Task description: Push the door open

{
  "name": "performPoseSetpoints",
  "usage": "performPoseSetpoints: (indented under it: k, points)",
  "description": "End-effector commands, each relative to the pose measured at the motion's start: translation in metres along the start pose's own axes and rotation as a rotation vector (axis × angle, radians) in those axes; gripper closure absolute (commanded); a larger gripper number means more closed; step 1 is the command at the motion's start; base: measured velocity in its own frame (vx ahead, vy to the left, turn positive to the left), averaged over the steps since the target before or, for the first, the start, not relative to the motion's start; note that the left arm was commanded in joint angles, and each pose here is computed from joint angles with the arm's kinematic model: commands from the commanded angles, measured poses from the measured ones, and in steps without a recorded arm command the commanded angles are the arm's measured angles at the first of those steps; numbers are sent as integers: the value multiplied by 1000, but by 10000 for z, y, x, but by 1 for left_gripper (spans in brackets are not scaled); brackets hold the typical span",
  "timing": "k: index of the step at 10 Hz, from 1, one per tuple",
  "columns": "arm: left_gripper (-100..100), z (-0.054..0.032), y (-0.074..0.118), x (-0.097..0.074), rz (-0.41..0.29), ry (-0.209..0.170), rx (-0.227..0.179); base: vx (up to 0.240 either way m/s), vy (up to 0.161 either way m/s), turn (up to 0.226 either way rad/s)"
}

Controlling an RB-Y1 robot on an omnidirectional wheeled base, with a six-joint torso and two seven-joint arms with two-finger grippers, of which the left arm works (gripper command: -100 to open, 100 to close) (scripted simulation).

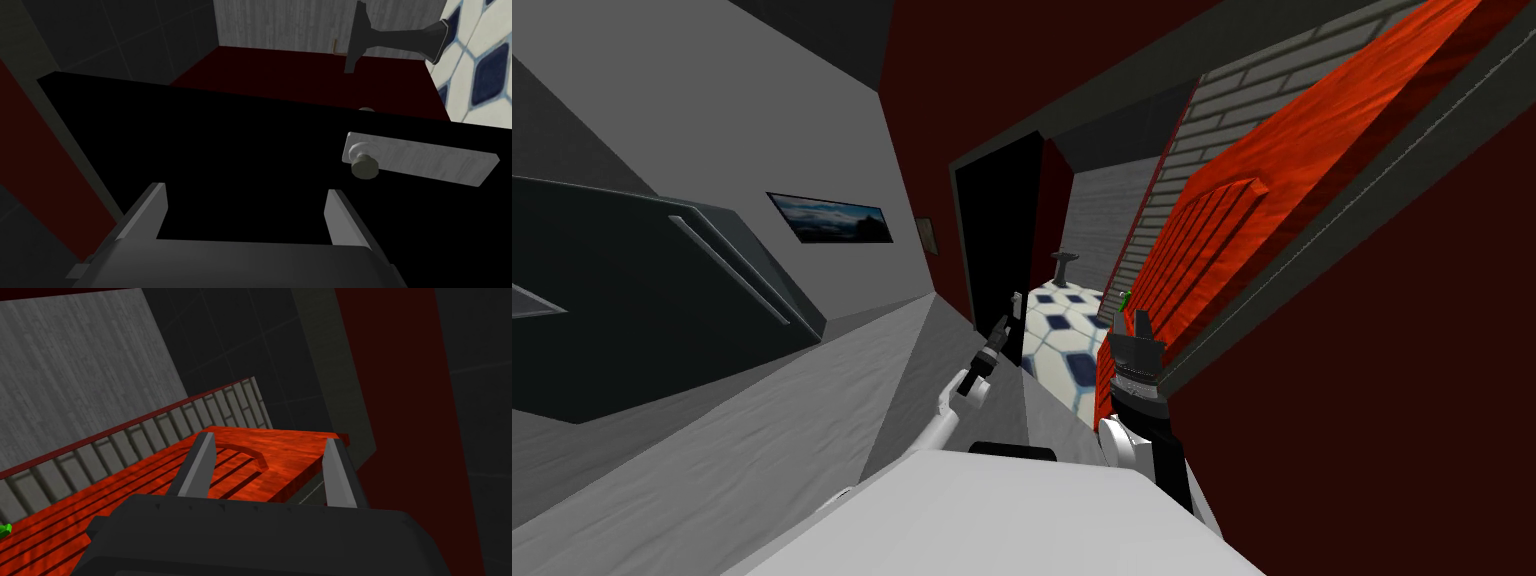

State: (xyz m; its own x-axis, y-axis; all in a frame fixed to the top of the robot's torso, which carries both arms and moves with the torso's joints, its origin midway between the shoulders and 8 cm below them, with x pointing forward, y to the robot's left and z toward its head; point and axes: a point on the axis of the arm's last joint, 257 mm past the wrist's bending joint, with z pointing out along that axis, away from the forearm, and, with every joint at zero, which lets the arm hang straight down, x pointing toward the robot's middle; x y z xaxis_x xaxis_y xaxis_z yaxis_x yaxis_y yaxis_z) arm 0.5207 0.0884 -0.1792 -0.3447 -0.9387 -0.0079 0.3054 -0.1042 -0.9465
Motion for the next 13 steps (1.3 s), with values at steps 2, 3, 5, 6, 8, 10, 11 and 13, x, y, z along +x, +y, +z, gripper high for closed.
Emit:
performPoseSetpoints:
  k: [2,3,5,6,8,10,11,13]
  points:
    - [-100,59,164,66,-10,25,-35,100,87,-25]
    - [-100,77,226,96,-13,34,-48,86,81,-30]
    - [-100,110,342,155,-18,52,-74,79,93,-22]
    - [-100,125,398,183,-21,60,-86,99,98,-26]
    - [-100,152,508,237,-25,77,-111,103,97,-24]
    - [-100,175,611,289,-29,92,-136,92,83,-21]
    - [-100,185,658,313,-30,99,-147,77,83,-21]
    - [-100,204,752,361,-33,114,-170,78,84,-23]
